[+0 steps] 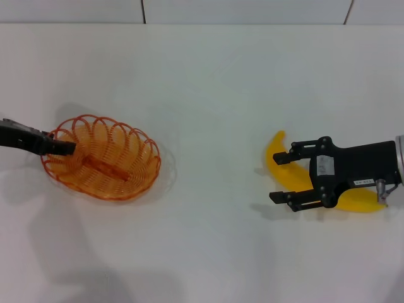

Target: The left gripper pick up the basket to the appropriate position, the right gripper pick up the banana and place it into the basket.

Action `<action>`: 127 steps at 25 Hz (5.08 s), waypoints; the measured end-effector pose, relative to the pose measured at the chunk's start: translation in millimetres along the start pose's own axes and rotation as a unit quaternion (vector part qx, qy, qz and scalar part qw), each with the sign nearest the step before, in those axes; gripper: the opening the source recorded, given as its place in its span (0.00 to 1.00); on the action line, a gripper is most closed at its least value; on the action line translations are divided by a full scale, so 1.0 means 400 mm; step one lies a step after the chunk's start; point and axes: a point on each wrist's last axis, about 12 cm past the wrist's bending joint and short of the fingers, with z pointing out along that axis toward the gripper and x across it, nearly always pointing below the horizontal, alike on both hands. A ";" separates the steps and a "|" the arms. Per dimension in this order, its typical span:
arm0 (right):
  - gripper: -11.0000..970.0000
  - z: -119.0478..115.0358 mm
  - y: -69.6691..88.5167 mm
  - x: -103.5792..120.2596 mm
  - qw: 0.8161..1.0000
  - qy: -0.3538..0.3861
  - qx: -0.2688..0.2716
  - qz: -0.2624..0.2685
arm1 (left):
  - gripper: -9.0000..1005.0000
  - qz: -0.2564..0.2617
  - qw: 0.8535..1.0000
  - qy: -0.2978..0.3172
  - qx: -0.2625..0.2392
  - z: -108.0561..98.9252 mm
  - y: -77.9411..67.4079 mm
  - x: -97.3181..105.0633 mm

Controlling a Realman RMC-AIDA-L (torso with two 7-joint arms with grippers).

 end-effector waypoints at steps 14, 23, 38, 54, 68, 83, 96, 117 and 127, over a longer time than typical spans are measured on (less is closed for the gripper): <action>0.79 0.002 0.002 0.004 1.000 0.000 -0.001 0.004 | 0.37 -0.002 1.000 -0.003 -0.002 -0.005 0.005 -0.001; 0.79 0.003 -0.003 0.008 1.000 0.003 0.010 0.007 | 0.21 0.002 1.000 -0.004 -0.003 -0.007 0.005 -0.005; 0.79 0.004 -0.002 0.011 1.000 0.003 0.008 0.009 | 0.09 0.023 0.998 -0.049 0.028 0.007 -0.028 -0.043; 0.79 0.005 -0.003 0.010 1.000 0.003 0.008 0.009 | 0.09 0.045 0.994 -0.090 0.048 0.006 -0.046 -0.089; 0.79 0.007 -0.006 0.005 1.000 0.002 0.007 0.006 | 0.09 0.055 0.983 -0.164 0.065 0.020 -0.061 -0.123; 0.79 0.008 -0.006 0.004 1.000 0.002 0.006 0.006 | 0.10 -0.027 0.976 -0.206 0.069 0.085 -0.056 -0.070; 0.79 0.017 -0.005 0.002 1.000 0.013 -0.004 0.001 | 0.10 -0.105 0.968 -0.221 0.048 0.118 -0.041 -0.004; 0.79 0.026 -0.003 -0.004 1.000 0.017 -0.014 0.000 | 0.10 -0.124 0.967 -0.222 0.036 0.155 -0.050 0.027; 0.79 0.027 -0.003 -0.005 1.000 0.017 -0.014 -0.001 | 0.10 -0.129 0.966 -0.220 0.040 0.162 -0.056 0.034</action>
